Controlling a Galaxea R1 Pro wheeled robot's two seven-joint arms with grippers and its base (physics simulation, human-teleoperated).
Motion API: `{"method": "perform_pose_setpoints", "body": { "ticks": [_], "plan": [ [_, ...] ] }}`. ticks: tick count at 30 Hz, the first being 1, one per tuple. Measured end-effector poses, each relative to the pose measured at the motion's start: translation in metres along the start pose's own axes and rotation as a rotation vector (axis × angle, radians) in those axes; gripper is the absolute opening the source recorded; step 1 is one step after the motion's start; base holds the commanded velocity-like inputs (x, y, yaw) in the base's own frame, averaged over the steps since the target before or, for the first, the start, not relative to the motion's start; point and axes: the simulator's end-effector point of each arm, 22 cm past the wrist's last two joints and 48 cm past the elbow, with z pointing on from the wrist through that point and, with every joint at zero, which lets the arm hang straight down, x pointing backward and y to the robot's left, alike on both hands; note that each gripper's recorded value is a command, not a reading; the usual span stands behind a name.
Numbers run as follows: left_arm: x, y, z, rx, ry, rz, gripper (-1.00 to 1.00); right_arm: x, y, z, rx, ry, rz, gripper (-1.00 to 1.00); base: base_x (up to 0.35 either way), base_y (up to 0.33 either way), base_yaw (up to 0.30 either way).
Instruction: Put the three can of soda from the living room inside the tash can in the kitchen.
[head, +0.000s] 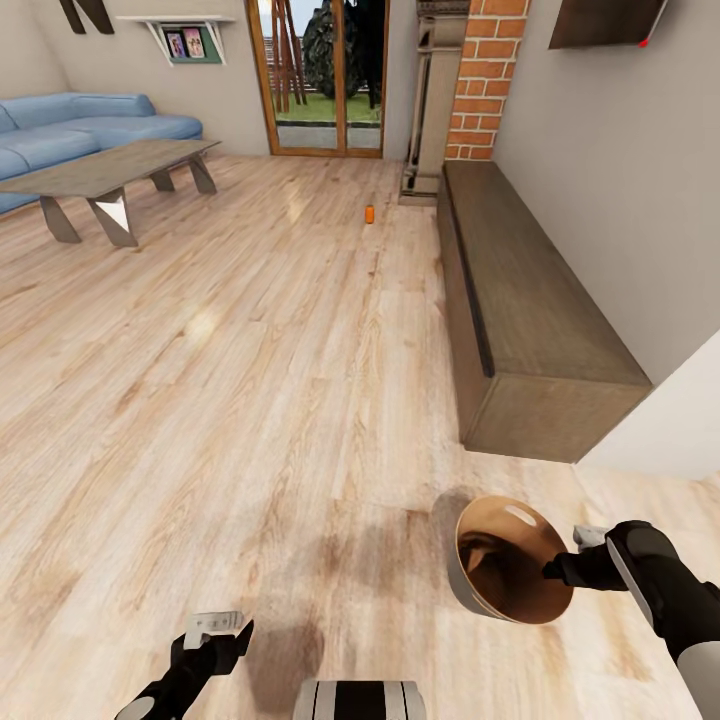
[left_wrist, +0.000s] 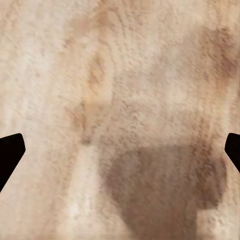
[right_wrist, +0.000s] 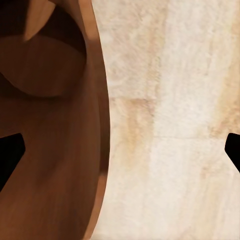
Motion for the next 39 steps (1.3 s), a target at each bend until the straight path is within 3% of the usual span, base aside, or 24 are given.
{"method": "perform_pose_setpoints", "body": {
  "ticks": [16, 17, 21, 26, 39],
  "plan": [
    [0.0, -0.0004, 0.0, 0.001, 0.0, -0.001, 1.0, 0.0, 0.0004, 0.0002, 0.0, 0.0, 0.0, 1.0, 0.0, 0.0, 0.0],
    [0.0, -0.0005, 0.0, 0.001, 0.0, 0.0, 1.0, 0.0001, 0.0006, 0.0002, 0.0, 0.0, 0.0, -1.0, 0.0, 0.0, 0.0],
    [-0.0001, -0.0001, 0.0, 0.0, -0.001, 0.001, 1.0, 0.0006, 0.0072, 0.0009, -0.023, 0.001, 0.006, -1.0, 0.0, 0.0, 0.0],
    [-0.0002, -0.0001, -0.0001, 0.0, -0.001, -0.001, 1.0, 0.0016, 0.0034, 0.0015, 0.003, 0.004, -0.018, -1.0, 0.0, 0.0, 0.0],
    [-0.0016, 0.0001, -0.0007, -0.001, -0.002, 0.001, 1.0, 0.0019, 0.006, 0.0005, -0.004, 0.004, -0.019, -1.0, 0.0, 0.0, 0.0]
  ]
}}
